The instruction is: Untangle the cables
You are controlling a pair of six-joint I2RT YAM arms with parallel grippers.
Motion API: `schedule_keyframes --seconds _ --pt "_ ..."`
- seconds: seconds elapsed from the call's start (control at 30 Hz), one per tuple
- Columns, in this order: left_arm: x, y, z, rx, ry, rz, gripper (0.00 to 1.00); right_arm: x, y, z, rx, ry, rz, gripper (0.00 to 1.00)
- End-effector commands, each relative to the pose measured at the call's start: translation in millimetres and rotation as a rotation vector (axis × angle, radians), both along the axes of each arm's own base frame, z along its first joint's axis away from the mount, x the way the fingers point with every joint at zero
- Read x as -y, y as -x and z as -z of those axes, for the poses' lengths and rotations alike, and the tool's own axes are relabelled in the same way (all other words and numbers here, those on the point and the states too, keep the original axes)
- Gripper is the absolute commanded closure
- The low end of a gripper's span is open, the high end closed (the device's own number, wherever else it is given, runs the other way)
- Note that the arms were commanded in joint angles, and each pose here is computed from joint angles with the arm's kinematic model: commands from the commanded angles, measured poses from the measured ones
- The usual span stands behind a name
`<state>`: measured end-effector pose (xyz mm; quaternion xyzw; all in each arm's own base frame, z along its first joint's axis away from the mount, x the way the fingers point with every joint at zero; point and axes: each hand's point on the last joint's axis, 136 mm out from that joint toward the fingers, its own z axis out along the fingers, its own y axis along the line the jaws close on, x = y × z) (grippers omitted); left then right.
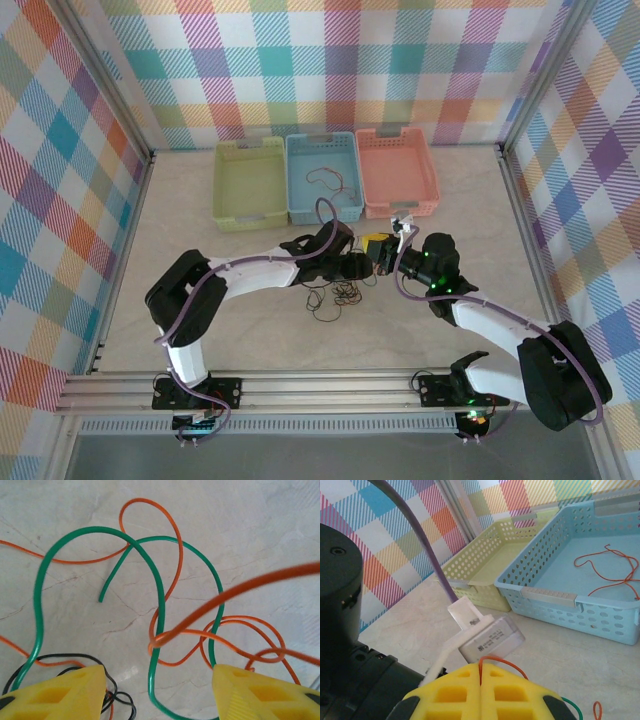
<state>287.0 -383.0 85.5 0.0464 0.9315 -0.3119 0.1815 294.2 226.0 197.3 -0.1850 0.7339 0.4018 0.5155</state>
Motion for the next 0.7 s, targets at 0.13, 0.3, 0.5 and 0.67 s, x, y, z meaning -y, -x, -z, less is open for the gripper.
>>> schedule_keyframes --seconds 0.13,0.3,0.5,0.67 --pt "-6 1 24 -0.005 -0.115 -0.005 0.47 -1 2 -13 0.038 -0.031 -0.011 1.00" --pt "-8 1 25 -0.002 -0.131 -0.005 0.56 3 2 -17 0.053 -0.034 0.008 1.00" --pt "-22 -6 21 0.039 -0.222 -0.018 0.65 6 3 -19 0.061 -0.037 0.026 1.00" --pt "-38 -5 21 0.030 -0.264 -0.022 0.68 13 2 -21 0.076 -0.036 0.066 1.00"
